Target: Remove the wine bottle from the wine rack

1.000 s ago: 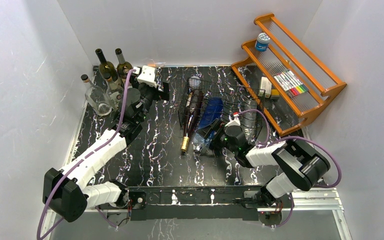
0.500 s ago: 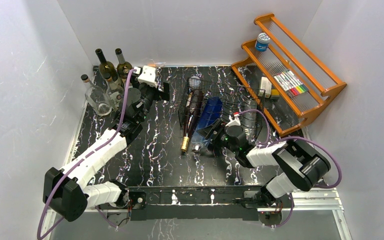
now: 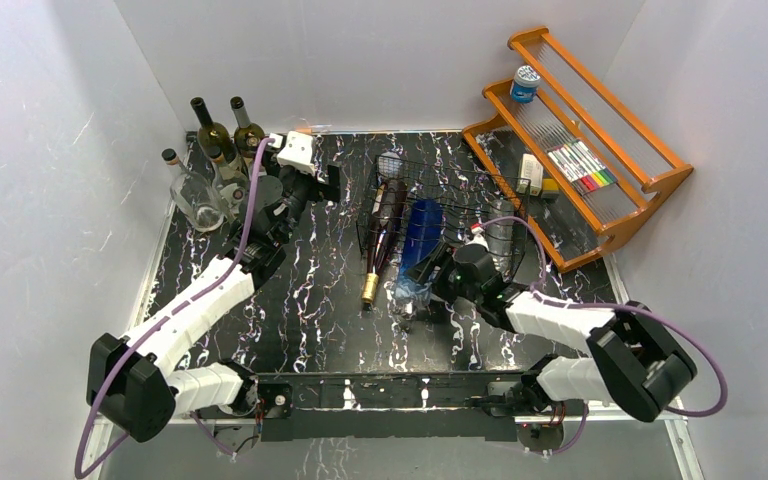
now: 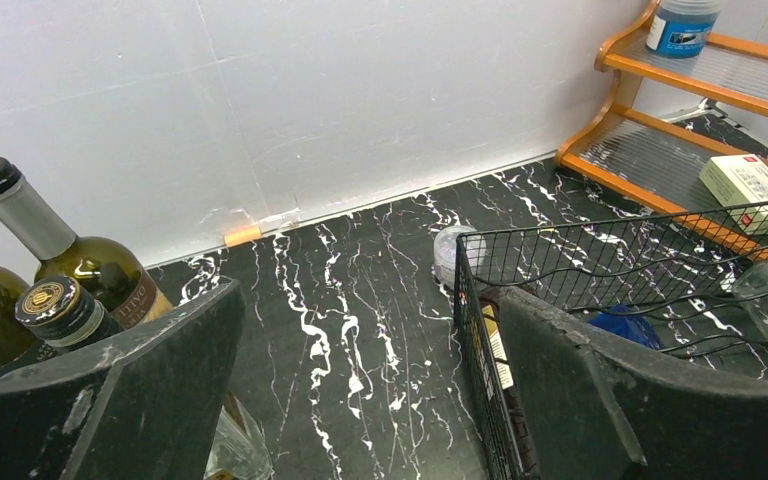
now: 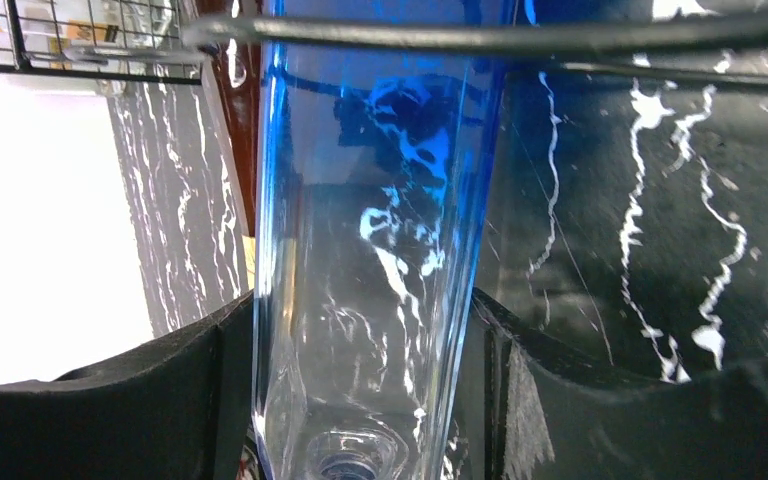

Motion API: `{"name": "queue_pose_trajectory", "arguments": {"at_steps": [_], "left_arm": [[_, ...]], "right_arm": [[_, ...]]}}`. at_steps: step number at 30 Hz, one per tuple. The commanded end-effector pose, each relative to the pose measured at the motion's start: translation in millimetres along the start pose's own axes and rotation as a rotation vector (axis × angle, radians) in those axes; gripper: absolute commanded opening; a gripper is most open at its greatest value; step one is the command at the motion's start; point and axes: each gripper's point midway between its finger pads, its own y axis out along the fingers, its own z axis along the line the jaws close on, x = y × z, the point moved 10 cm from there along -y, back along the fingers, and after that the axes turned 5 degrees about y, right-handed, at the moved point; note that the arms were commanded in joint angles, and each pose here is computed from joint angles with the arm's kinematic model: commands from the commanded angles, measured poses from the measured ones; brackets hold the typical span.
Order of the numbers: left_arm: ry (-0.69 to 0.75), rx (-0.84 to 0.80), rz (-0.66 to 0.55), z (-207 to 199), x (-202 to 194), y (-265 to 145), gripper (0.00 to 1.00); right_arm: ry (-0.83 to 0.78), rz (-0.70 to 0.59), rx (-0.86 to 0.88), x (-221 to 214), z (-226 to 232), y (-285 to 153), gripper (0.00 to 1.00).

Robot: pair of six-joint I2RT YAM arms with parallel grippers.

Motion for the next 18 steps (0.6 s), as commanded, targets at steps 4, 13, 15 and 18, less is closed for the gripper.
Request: {"name": "queue_pose_trajectory", "arguments": {"at_steps": [4, 13, 15, 18], "left_arm": [[-0.019, -0.023, -0.033, -3.8, 7.1, 2.7, 0.97], [-0.023, -0.058, -0.023, -11.6, 5.3, 4.2, 0.96], [-0.022, -0.072, -0.020, -15.7, 4.9, 4.1, 0.96], [-0.006, -0.141, -0.032, -25.9, 5.7, 3.0, 0.97]], "right_arm": [[0.025, 0.075, -0.127, -5.7, -16.4, -33.4, 0.50], [0.008, 0.181, -0.172, -15.6, -25.1, -68.8, 0.41], [0.011, 0.207, -0.177, -18.1, -27.1, -75.2, 0.39], [0.007, 0.235, -0.178, -19.9, -26.6, -84.2, 0.38]]}}
